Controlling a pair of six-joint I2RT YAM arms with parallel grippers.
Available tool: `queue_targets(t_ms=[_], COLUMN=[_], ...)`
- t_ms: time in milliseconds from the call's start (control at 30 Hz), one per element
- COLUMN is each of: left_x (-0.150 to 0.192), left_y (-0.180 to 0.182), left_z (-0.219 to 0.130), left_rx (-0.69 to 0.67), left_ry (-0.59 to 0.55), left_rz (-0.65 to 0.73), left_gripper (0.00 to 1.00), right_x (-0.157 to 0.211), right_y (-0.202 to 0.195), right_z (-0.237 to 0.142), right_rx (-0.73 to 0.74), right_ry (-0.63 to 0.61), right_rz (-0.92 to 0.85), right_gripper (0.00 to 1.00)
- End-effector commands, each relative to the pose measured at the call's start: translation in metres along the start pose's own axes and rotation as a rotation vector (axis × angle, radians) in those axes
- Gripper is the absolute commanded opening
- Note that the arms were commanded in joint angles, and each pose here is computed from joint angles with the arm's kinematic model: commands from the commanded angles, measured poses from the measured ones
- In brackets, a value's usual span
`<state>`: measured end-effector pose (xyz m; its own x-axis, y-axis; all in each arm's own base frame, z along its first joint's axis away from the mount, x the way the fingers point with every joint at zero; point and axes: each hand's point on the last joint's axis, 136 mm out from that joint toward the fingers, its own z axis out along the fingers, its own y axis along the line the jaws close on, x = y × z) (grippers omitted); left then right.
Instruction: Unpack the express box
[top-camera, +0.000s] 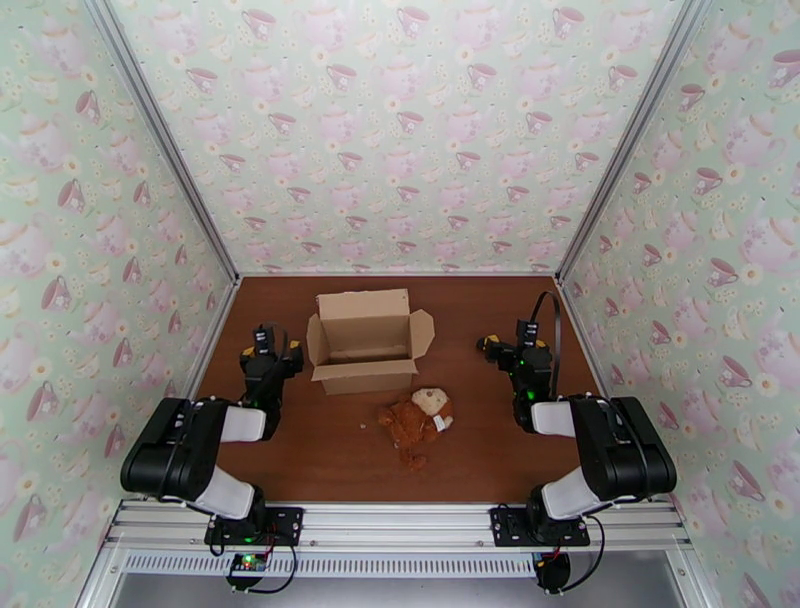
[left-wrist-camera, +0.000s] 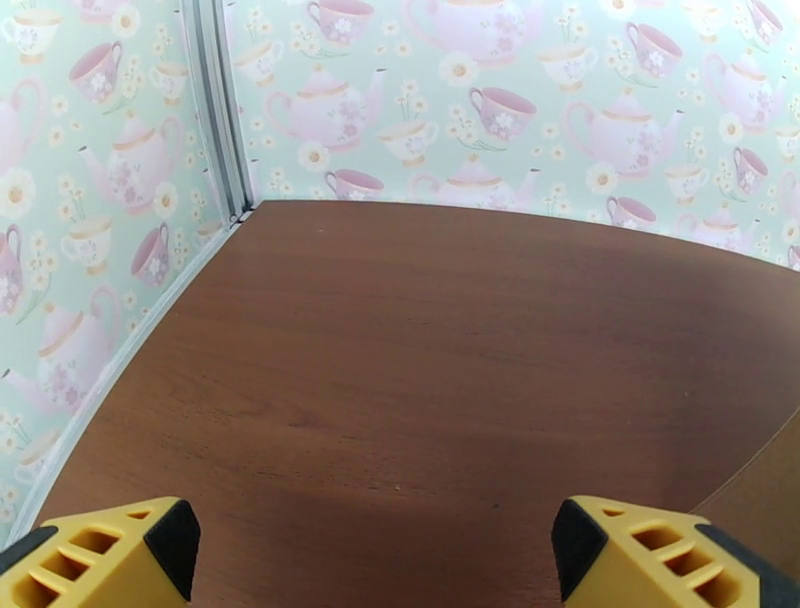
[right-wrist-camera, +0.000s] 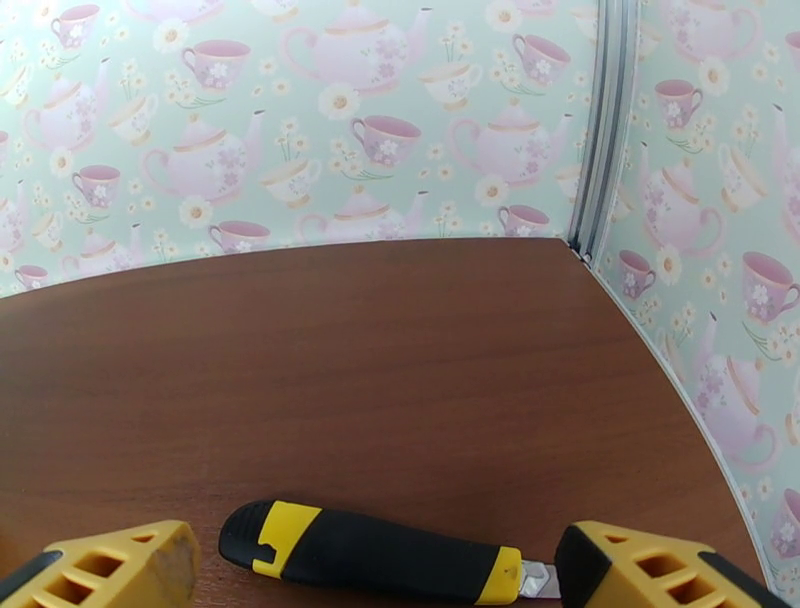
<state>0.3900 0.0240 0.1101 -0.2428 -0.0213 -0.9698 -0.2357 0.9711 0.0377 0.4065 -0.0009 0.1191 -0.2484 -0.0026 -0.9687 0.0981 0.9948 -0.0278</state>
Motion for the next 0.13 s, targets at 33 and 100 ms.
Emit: queue_targets(t_ms=[33, 100], left_x=[-0.0060, -0.0063], left_y=[0.0020, 0.0019], left_z=[0.0026, 0.0027], left_rx=[-0.019, -0.019], left_ry=[-0.023, -0.024], left_rz=[0.004, 0.003], left_gripper=[1.00, 1.00], right_x=[0.0032, 0.0030], right_y=[0.0035, 0.0035], right_z=[-0.0010, -0.0007], right_rx=[-0.022, -0.021], right_ry=[0.001, 0.000], right_rz=[0.010, 0.010], right_gripper=[1.00, 1.00])
